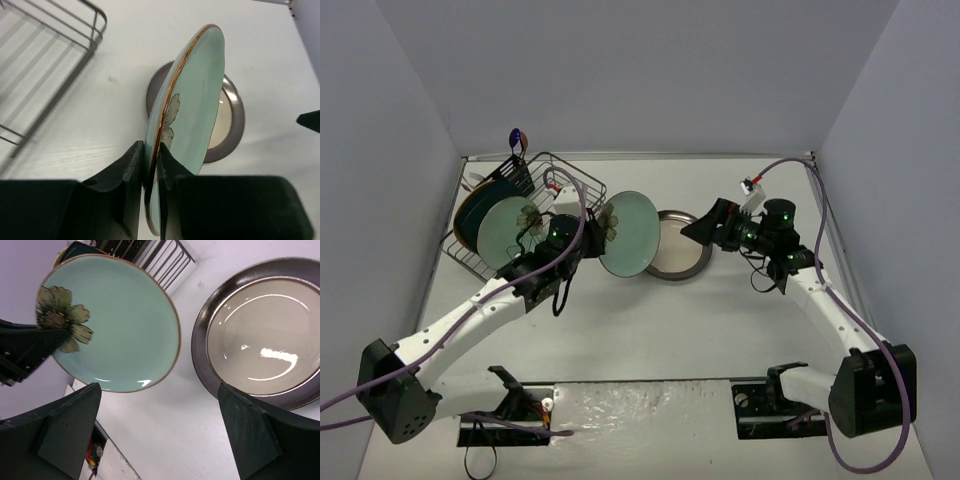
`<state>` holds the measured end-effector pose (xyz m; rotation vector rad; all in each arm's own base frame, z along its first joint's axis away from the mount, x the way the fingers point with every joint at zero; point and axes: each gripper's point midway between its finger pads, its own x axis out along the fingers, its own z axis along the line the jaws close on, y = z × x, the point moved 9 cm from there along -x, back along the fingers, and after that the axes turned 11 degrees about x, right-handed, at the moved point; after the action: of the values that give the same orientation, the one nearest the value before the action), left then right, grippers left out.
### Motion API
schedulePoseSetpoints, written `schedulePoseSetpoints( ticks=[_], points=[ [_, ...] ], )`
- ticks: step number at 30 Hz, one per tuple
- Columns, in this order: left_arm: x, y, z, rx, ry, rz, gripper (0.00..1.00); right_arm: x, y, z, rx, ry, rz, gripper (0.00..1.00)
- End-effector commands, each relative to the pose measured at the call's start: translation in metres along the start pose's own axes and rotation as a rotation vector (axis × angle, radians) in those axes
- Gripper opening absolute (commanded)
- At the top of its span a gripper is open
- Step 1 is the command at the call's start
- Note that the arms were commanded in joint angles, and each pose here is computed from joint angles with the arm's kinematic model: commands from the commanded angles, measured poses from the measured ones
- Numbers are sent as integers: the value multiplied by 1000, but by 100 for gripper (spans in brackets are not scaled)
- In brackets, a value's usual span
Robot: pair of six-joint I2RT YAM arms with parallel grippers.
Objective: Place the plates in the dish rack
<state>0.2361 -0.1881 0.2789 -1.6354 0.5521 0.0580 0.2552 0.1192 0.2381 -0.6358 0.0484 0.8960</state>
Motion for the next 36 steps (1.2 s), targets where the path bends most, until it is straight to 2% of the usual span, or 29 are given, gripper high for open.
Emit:
schedulePoseSetpoints(
  ticks=[1,3,9,14,17,26,29,36],
  points=[
    [-60,-103,22,203,-122,-284,0,-12,-10,13,-102,-11,-98,100],
    [-72,-118,35,294,-179,-298,0,-13,-7,10,-107,0,-101,100],
    [-90,-138,85,568,-274,-227,0,-9,4,-5,-89,25,-61,100],
    [-88,-146,117,784,-276,-182,0,-6,8,-10,-78,17,-35,100],
    [-79,-146,134,857,-282,-141,0,-6,9,-12,-75,20,-37,100],
    [-42,-127,167,1028,-249,27,0,-5,14,-17,-65,24,-22,100],
    [-31,-120,176,1030,-265,64,0,-5,16,-19,-65,26,-19,100],
    [-32,-120,184,1021,-288,15,0,-4,18,-22,-63,30,-8,99]
  ],
)
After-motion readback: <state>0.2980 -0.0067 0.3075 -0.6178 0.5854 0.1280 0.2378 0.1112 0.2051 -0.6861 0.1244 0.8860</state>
